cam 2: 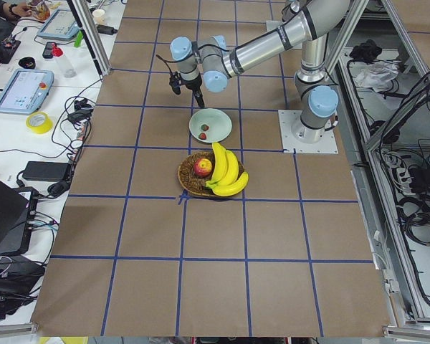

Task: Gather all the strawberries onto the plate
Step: 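Carry the strawberry onto the plate and open the left gripper, then reach the left gripper to the last strawberry and grasp it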

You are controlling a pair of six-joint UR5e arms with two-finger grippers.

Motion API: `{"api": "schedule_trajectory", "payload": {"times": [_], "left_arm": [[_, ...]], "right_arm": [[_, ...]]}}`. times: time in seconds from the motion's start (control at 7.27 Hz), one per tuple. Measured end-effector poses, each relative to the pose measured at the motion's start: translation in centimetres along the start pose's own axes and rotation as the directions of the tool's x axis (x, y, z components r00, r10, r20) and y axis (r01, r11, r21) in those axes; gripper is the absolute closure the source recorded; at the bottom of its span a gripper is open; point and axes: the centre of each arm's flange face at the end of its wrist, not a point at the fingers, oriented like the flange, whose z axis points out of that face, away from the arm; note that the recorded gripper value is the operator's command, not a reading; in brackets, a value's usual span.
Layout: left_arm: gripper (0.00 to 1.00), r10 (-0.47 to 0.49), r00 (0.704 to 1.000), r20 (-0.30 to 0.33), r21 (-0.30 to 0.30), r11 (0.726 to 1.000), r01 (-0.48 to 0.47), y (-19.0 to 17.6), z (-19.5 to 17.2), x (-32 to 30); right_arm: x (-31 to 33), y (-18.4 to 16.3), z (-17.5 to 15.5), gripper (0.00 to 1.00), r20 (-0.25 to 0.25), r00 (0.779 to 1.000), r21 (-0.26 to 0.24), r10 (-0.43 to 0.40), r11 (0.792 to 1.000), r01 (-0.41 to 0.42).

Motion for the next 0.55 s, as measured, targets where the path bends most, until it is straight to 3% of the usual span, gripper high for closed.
{"api": "schedule_trajectory", "payload": {"times": [0.28, 0.55], "left_arm": [[0.05, -0.004, 0.996, -0.087, 0.025, 1.000, 0.007, 2.0, 1.5, 5.8], [0.05, 0.051, 0.988, -0.147, 0.008, 0.999, -0.051, 4.8, 4.9, 9.9]], "right_arm": [[0.0, 0.0, 0.0, 0.00, 0.000, 1.000, 0.000, 0.000, 1.000, 0.000], [0.0, 0.0, 0.0, 0.00, 0.000, 1.000, -0.001, 0.000, 1.000, 0.000]]}}
